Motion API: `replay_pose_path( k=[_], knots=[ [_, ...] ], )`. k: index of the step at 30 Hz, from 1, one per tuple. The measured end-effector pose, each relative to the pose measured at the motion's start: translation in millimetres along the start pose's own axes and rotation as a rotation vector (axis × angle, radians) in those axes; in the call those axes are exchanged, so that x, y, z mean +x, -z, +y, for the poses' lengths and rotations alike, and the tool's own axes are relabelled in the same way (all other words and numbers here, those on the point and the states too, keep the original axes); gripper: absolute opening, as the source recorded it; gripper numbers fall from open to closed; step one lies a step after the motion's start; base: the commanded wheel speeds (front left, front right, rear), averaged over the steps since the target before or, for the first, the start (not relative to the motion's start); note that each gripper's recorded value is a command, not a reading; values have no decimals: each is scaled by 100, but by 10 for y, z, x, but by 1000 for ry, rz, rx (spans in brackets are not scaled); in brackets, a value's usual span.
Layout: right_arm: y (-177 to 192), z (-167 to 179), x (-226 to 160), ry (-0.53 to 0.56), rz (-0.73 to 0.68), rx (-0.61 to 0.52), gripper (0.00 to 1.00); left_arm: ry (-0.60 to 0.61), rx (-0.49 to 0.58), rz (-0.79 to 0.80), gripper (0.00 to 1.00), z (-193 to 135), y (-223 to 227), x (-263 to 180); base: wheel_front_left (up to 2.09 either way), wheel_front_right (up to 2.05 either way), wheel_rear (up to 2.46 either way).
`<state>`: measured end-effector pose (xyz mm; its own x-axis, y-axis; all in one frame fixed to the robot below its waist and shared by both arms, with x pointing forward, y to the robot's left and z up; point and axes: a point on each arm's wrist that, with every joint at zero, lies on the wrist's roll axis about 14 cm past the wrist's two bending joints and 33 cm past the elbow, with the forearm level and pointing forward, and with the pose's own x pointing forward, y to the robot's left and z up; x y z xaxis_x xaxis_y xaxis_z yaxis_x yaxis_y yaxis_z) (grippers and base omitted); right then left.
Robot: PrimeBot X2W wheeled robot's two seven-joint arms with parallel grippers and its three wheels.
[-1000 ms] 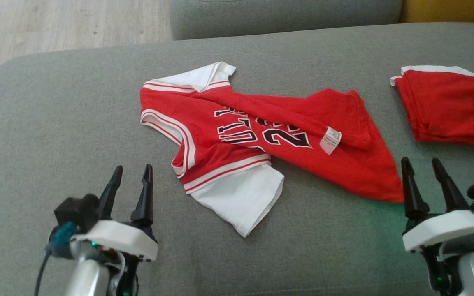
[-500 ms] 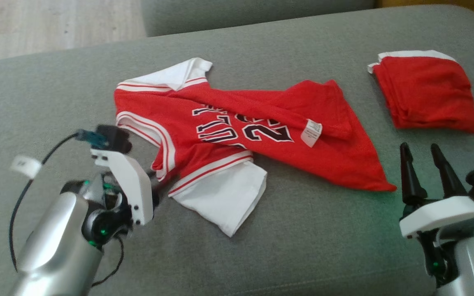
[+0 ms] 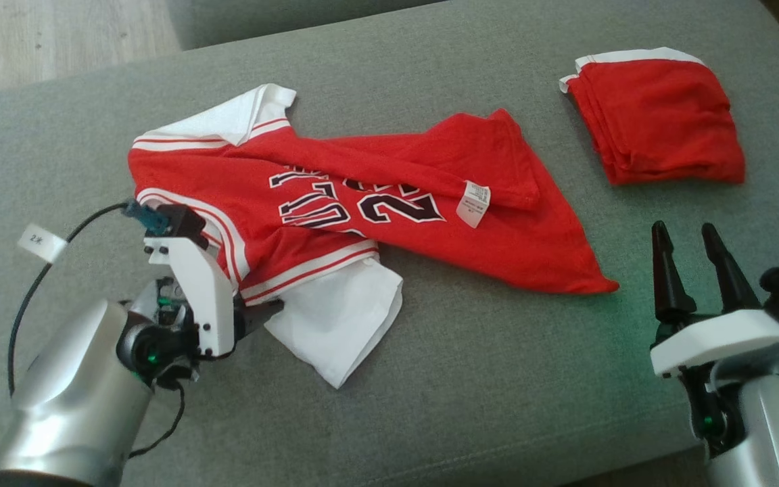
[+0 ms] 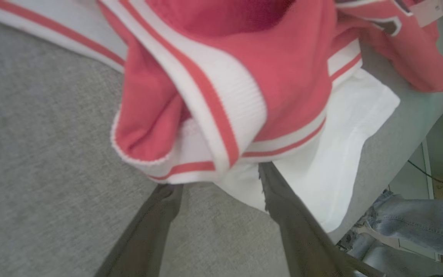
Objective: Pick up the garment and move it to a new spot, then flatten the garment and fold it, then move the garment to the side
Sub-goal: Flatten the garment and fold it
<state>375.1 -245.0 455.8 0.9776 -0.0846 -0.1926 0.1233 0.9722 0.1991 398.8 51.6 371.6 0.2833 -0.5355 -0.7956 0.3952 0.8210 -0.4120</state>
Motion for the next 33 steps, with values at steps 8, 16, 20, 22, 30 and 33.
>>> replay_pose_path(
  k=[8,16,20,22,30,33],
  knots=[
    [-16,60,36,-17,-4,1,100,-16,33,34,0,-2,86,-17,0,0,0],
    [-66,185,84,-58,-5,-7,100,-64,69,115,0,215,232,-385,0,0,0],
    [-60,258,104,-80,12,-11,100,-143,55,149,0,503,335,-609,0,0,0],
    [-52,279,114,-86,20,-12,100,-162,29,169,0,577,415,-653,0,0,0],
    [-34,282,122,-89,37,-17,100,-226,-56,207,0,796,698,-692,0,0,0],
    [-48,266,118,-86,35,-20,100,-254,-39,143,100,864,609,-715,0,0,0]
  ],
)
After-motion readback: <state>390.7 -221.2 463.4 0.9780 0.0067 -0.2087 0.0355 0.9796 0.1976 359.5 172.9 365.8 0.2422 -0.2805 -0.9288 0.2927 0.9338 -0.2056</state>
